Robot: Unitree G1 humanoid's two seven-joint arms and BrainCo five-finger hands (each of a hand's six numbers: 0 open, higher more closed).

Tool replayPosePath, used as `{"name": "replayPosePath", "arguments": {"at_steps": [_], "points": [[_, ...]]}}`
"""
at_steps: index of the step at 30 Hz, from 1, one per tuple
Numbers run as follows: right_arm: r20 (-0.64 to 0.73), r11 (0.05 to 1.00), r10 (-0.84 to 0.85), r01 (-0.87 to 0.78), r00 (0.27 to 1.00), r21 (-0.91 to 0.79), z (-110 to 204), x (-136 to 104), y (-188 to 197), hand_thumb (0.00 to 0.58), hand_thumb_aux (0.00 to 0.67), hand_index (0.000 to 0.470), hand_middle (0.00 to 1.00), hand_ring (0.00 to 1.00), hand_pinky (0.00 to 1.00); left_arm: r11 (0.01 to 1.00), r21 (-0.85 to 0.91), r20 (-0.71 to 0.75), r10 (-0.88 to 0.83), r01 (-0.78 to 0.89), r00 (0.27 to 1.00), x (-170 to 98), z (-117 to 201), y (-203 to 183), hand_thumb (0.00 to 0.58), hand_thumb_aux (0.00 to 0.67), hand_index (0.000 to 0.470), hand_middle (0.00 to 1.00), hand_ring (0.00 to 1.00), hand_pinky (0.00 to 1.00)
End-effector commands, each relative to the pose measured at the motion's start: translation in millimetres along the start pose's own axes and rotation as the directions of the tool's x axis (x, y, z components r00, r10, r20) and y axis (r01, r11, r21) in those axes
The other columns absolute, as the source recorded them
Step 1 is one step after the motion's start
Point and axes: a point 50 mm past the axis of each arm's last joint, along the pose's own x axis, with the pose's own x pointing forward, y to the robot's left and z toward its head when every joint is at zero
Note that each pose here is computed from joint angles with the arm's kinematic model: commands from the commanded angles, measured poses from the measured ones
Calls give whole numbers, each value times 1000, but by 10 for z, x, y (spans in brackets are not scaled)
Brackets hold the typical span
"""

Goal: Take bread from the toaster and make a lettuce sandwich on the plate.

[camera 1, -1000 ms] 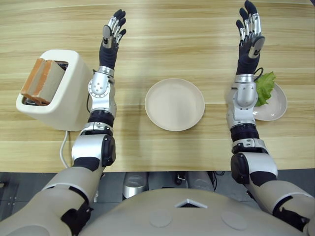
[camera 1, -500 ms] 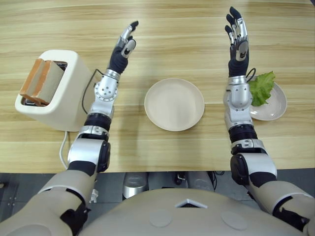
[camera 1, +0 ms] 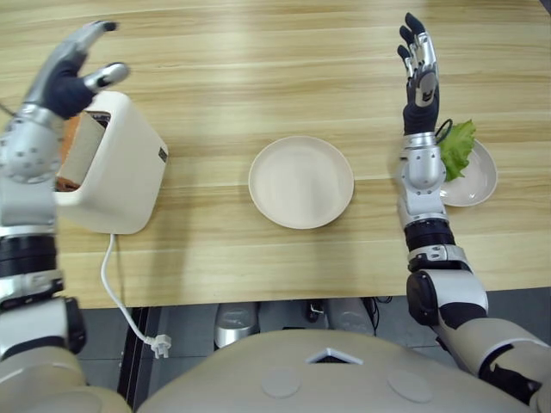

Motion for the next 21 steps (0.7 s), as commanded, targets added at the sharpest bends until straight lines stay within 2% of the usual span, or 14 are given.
{"name": "replayPosePath", "arguments": {"at_steps": [1, 3, 4, 5, 6, 12, 16, 21], "points": [[-27, 1000, -12, 12, 1000, 2, -42, -11, -30, 0, 0, 0, 0, 0, 0, 991, 77, -186, -98, 114, 978, -206, -321, 61, 0, 0, 0, 0, 0, 0], [-31, 1000, -14, 14, 999, -3, -52, -19, -52, 0, 0, 0, 0, 0, 0, 983, 89, -262, -131, 159, 956, -294, -450, 114, 100, 60, 41, 0, 0, 0], [-32, 1000, -16, 16, 999, -5, -55, -22, -61, 0, 0, 0, 0, 0, 0, 980, 93, -299, -144, 179, 943, -327, -505, 140, 100, 60, 41, 0, 0, 0], [-32, 1000, -17, 17, 999, -8, -56, -27, -70, 0, 0, 0, 0, 0, 0, 972, 105, -339, -162, 208, 927, -368, -567, 159, 66, 39, 27, 0, 0, 0], [-32, 1000, -18, 18, 999, -10, -57, -33, -81, 0, 0, 0, 0, 0, 0, 966, 111, -376, -175, 231, 910, -405, -625, 175, 0, 0, 0, 0, 0, 0], [-28, 1000, -19, 19, 999, -15, -51, -50, -104, 0, 0, 0, 0, 0, 0, 941, 120, -502, -217, 316, 837, -580, -829, 212, 0, 0, 0, 0, 0, 0], [-25, 1000, -19, 18, 1000, -17, -46, -58, -119, 0, 0, 0, 0, 0, 0, 946, 132, -526, -187, 297, 830, -599, -859, 287, 0, 0, 0, 0, 0, 0], [-21, 1000, -19, 19, 1000, -20, -41, -67, -133, 0, 0, 0, 0, 0, 0, 936, 112, -522, -230, 333, 821, -569, -858, 173, 0, 0, 0, 0, 0, 0]]}}
